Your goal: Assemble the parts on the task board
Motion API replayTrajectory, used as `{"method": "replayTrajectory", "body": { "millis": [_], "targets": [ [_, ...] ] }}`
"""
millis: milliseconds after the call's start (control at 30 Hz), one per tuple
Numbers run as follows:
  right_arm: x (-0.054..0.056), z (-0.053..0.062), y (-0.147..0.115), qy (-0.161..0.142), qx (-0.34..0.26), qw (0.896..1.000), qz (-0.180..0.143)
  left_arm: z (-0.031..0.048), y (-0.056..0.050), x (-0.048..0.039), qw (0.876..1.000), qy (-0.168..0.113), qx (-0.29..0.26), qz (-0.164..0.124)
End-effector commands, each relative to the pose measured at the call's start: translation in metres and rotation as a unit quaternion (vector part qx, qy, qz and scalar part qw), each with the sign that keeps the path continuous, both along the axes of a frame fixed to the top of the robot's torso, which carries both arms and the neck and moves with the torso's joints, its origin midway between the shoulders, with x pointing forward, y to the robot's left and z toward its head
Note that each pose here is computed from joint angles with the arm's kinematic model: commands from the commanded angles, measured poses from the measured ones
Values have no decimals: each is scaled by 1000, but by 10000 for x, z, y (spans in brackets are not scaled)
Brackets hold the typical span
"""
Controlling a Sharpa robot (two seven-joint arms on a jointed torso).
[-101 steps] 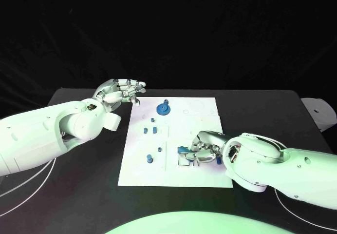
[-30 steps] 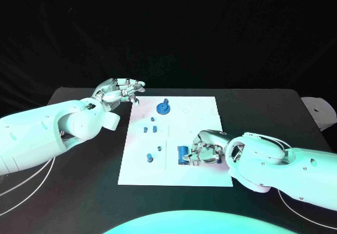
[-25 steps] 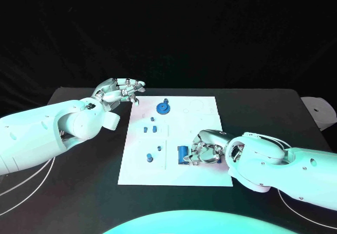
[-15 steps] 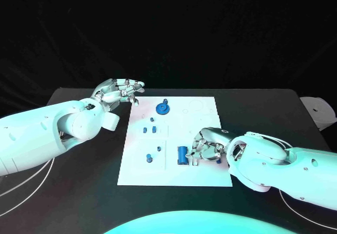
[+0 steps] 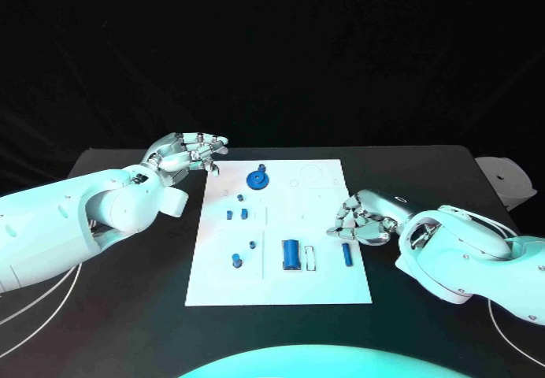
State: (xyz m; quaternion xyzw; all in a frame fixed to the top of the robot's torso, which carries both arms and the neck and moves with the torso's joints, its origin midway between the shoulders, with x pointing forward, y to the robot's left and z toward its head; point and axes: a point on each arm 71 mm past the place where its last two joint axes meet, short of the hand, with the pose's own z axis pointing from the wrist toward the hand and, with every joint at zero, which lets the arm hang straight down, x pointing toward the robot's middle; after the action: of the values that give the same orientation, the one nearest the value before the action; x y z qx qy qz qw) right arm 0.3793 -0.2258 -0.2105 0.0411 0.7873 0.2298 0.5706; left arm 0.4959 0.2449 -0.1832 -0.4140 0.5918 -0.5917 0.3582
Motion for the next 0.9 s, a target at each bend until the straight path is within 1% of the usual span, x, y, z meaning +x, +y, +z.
{"method": "replayTrajectory", "body": {
  "millis": [33, 167, 233, 400, 633, 900],
  "targets": [
    [-39, -44, -84, 3, -30, 999, 15, 13, -31, -6, 1000, -3, -8, -9],
    [-99, -119, -177, 10, -47, 999, 8, 13, -31, -6, 1000, -3, -8, -9],
    [-146, -183, -211, 17, -56, 998, 4, 13, -31, -7, 1000, -3, -8, -9],
    [-202, -294, -224, 27, -64, 998, -4, 14, -35, -8, 1000, -3, -8, -10],
    [-214, -399, -216, 31, -74, 997, -16, 13, -31, -7, 1000, -3, -8, -10],
    [-196, -463, -165, 34, -80, 996, -14, 14, -20, -10, 1000, -2, -8, -9]
  ]
}}
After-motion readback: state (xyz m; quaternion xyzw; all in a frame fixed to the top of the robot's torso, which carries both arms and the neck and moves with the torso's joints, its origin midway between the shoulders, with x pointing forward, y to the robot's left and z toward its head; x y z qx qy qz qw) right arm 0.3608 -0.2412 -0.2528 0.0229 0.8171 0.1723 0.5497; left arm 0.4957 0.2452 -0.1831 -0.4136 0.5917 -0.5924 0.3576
